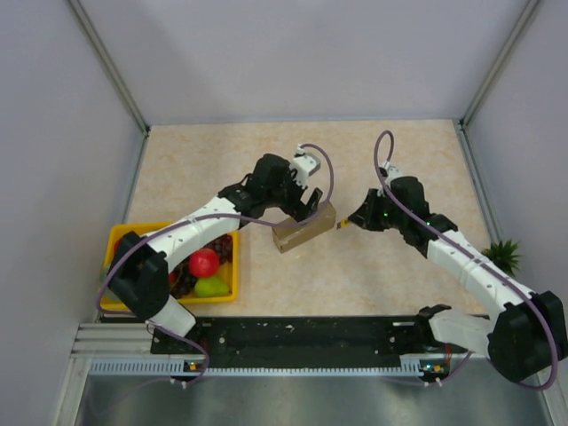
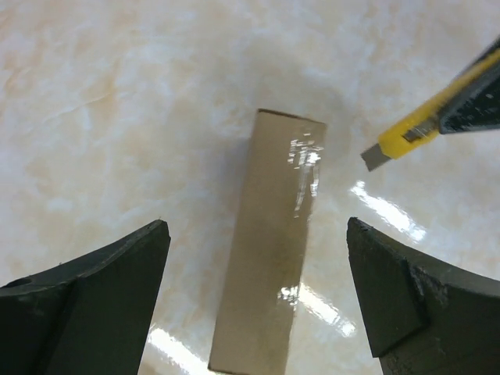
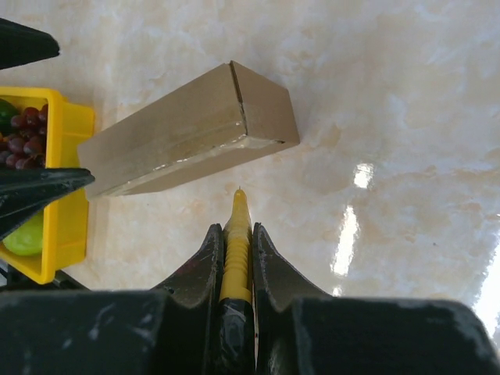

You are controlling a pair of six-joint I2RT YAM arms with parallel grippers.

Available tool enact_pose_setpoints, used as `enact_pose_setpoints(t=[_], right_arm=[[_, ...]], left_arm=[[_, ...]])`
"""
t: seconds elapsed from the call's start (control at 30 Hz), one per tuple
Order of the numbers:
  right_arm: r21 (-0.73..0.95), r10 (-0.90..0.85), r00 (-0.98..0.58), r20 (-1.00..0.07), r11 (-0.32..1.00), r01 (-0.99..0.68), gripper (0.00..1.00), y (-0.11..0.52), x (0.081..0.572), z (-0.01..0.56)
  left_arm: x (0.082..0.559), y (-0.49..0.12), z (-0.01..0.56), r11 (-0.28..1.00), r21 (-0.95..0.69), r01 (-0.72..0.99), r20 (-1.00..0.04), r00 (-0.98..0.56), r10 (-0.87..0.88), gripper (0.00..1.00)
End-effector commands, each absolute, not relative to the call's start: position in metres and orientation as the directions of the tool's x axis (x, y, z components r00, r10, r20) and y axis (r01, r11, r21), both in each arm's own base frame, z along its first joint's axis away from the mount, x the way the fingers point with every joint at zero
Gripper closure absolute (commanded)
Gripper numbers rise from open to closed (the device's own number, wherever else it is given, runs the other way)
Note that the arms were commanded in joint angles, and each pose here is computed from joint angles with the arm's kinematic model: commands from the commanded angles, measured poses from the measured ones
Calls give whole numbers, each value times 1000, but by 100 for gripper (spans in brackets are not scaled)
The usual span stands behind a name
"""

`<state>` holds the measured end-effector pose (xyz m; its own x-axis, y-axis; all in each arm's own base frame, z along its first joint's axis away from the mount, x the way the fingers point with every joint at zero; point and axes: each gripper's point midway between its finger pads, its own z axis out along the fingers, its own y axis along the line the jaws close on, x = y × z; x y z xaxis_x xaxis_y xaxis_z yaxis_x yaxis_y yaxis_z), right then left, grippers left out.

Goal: Unpack the express box

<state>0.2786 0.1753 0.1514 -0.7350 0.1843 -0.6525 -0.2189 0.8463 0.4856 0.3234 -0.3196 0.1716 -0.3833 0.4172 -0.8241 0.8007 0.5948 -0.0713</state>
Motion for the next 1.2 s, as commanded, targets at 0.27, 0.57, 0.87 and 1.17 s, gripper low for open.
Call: enact_pose_setpoints(t=[0.27,0.57,0.87,1.17], right_arm=[[558,270,-702,-659,801,-216,100,220,325,156],[556,253,-674,-694,783,-279,100,247,371,173],[570,131,-735,-666,725,-387,100,311,377,161],[451,109,-645,-756,802,-393,100,297,388,199]], left_arm=[[355,-210,115,896,-288,338,-659,-748,71,13],[312,-232,85,784,-440,438,-566,-813,136,16],[288,-268,105,574,-626,528,-585,-804,101,16],[313,-231,126,746,-406,528,-695,-708,122,12]])
